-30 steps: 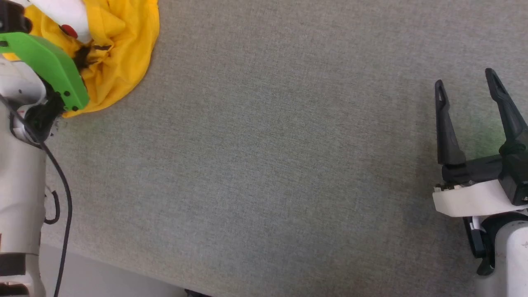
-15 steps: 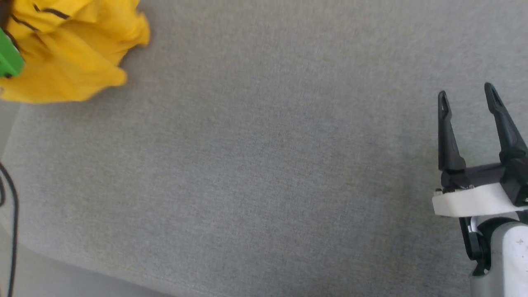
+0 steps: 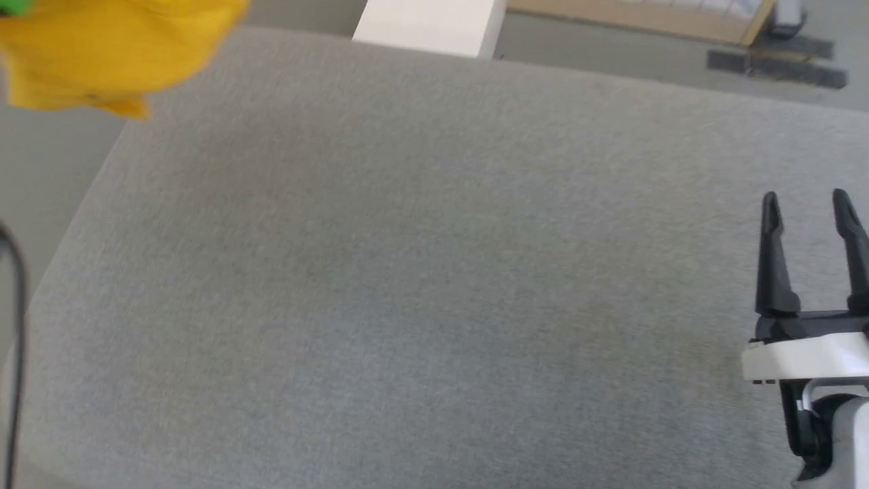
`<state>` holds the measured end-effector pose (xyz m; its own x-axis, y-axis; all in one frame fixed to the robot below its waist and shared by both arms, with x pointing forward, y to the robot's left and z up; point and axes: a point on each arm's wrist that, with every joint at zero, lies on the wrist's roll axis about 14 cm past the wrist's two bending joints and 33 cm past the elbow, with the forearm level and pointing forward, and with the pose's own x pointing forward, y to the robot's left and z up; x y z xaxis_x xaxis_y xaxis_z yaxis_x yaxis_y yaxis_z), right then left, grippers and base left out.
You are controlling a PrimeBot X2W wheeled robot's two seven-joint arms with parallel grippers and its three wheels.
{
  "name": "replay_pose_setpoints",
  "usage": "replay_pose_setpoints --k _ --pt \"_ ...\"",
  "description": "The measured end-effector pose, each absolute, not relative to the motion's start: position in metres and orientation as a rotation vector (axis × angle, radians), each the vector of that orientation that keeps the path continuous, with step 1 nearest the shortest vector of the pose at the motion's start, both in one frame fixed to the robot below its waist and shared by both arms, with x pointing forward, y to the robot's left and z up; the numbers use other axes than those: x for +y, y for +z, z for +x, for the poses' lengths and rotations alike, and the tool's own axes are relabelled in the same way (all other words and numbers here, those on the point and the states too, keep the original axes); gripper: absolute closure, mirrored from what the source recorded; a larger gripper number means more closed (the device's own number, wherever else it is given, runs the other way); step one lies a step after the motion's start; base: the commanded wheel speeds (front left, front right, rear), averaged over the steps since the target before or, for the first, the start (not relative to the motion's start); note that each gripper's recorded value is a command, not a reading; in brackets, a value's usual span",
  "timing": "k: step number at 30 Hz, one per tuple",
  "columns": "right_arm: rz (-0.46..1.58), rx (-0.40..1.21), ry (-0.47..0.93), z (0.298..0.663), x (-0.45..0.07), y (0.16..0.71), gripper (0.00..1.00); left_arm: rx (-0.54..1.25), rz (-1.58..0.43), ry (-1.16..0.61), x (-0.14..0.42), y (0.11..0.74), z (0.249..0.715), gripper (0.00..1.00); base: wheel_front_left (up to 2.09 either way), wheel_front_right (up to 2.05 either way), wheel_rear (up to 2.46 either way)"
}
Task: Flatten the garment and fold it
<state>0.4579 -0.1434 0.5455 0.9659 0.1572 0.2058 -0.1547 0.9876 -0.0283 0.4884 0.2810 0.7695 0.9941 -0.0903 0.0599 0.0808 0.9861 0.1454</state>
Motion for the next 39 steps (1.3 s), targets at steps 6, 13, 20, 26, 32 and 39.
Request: replay_pose_setpoints --k 6,13,20,26,32,39 --pt "-0.036 -0.253 0.067 0.444 -0.177 0.564 0.0 -0.102 0.146 -0.311 0.195 0.78 0.487 1.0 0.0 0.0 0.0" --pt "-0.066 -0.288 -0.032 0.424 -0.213 0.581 0.0 -0.107 0.111 -0.595 0.091 0.776 0.472 1.0 0.0 0.0 0.0" --pt "-0.086 -0.297 -0.115 0.409 -0.243 0.587 0.0 -0.074 0.036 -0.832 0.002 0.743 0.453 1.0 0.0 0.0 0.0" --pt "-0.092 -0.271 -0.153 0.405 -0.257 0.579 0.0 0.039 -0.07 -0.938 -0.047 0.677 0.448 1.0 0.0 0.0 0.0" --pt "-0.085 -0.227 -0.167 0.408 -0.263 0.562 0.0 0.227 -0.103 -0.911 -0.065 0.575 0.455 1.0 0.0 0.0 0.0" --pt "-0.085 -0.179 -0.184 0.41 -0.269 0.542 0.0 0.515 -0.11 -0.859 -0.072 0.453 0.436 1.0 0.0 0.0 0.0"
